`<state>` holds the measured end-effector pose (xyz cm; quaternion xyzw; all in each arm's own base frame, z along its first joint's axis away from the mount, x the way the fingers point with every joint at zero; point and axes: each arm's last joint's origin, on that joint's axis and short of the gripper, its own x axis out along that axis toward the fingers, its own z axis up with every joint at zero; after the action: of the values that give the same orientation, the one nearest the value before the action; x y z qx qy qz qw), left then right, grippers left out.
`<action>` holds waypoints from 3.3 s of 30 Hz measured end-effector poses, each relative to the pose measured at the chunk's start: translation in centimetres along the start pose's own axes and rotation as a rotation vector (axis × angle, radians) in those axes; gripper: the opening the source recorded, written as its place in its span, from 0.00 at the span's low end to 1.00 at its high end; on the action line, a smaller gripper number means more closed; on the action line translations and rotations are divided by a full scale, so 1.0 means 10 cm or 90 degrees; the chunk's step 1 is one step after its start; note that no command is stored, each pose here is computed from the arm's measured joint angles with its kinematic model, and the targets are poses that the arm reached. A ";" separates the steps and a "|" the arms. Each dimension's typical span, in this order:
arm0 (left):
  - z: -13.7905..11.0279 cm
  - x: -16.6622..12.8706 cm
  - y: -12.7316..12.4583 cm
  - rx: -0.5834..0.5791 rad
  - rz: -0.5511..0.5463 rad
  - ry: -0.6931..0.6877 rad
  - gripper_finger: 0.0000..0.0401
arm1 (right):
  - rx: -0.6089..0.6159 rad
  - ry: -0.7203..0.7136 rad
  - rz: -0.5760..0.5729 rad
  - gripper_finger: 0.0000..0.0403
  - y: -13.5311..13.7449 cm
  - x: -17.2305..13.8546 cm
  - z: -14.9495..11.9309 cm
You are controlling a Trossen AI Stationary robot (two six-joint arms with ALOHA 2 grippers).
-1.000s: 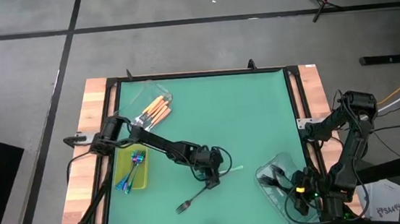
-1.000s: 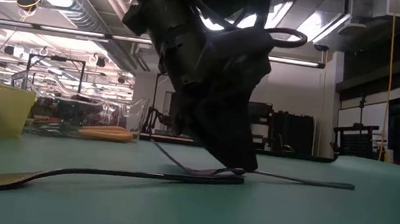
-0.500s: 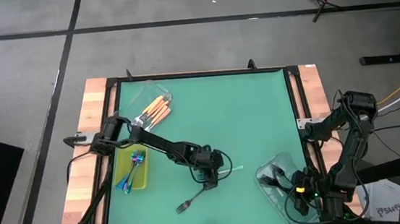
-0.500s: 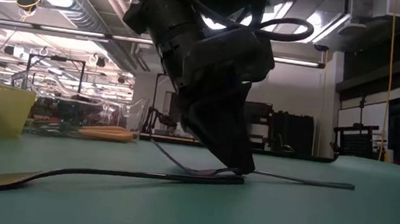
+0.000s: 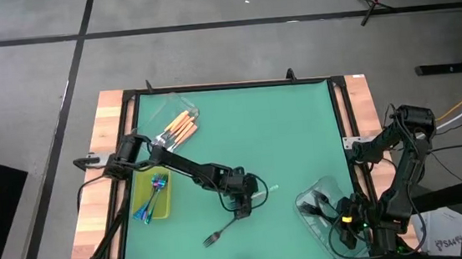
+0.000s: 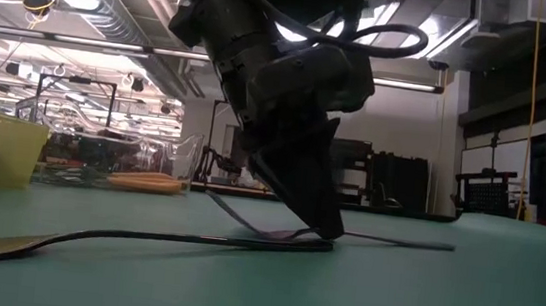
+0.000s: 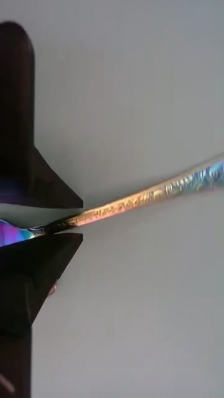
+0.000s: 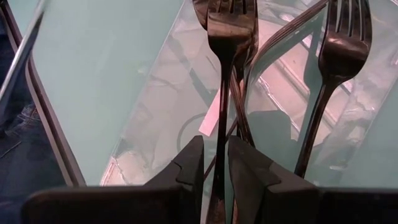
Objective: Sort silverware by color (type)
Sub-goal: Put the blue fork in the yellow bin
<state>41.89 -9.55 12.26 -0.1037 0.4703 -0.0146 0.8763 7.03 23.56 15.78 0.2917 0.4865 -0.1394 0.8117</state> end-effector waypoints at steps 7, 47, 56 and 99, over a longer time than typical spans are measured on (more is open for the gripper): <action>0.00 0.00 0.01 -0.001 0.003 -0.001 0.08 | 0.000 0.000 0.000 0.16 0.00 0.00 0.00; 0.41 -0.82 0.19 0.409 0.226 -0.092 0.02 | -0.084 -0.086 -0.232 0.16 0.51 -0.72 1.07; 0.41 -0.82 0.19 0.518 0.276 -0.068 0.02 | -0.166 -0.032 -0.283 0.16 0.50 -0.57 1.76; 0.49 -0.94 -0.10 0.561 0.559 -0.132 0.03 | -0.331 0.032 0.017 0.15 0.03 -0.23 3.35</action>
<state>40.81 -8.59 22.80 0.4691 0.3312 0.1641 0.8021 29.78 3.26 29.79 0.0833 0.5219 0.0083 0.8489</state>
